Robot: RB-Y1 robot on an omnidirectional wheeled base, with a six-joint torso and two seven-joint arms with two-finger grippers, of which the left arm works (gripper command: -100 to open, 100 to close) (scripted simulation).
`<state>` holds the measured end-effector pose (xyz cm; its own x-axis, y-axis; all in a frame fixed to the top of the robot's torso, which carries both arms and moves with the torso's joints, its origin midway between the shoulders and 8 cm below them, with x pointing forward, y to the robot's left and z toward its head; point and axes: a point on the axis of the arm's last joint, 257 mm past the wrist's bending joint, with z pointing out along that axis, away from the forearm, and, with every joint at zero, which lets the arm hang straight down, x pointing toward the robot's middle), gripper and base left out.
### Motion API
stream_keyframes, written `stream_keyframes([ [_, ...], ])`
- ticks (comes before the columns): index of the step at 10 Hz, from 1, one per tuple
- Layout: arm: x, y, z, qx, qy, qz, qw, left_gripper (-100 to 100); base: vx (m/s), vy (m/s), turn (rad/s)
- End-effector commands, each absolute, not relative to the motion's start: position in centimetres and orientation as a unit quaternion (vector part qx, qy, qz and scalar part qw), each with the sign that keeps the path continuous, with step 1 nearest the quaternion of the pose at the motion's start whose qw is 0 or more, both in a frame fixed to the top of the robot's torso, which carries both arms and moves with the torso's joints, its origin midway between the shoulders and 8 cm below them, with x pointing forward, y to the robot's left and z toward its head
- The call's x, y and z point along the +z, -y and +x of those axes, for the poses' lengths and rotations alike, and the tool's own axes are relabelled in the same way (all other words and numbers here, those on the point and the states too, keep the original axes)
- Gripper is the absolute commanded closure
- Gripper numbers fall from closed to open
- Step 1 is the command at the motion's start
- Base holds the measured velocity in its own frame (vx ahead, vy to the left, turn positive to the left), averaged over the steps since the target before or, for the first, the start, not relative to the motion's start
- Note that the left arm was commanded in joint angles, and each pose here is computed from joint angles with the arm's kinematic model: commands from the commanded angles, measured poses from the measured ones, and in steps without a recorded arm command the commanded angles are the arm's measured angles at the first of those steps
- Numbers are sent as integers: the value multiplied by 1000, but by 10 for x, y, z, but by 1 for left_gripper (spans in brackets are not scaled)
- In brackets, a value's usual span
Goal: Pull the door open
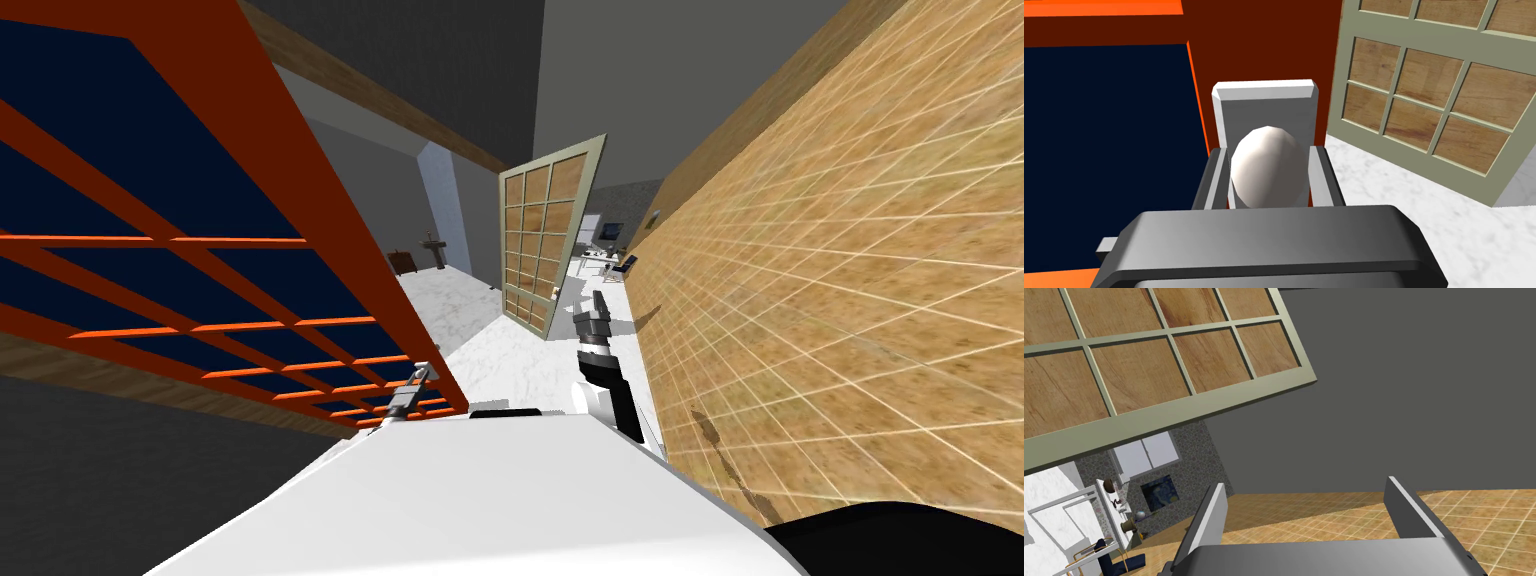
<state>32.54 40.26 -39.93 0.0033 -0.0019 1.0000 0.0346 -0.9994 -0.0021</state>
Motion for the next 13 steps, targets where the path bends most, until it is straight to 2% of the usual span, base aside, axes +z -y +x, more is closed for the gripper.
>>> stream_keyframes([
  [1,-400,-401,320,-706,6,-708,7,100,-204,34,-125],
  [13,-399,-402,295,-707,-19,-707,-19,100,-174,44,-114],
])
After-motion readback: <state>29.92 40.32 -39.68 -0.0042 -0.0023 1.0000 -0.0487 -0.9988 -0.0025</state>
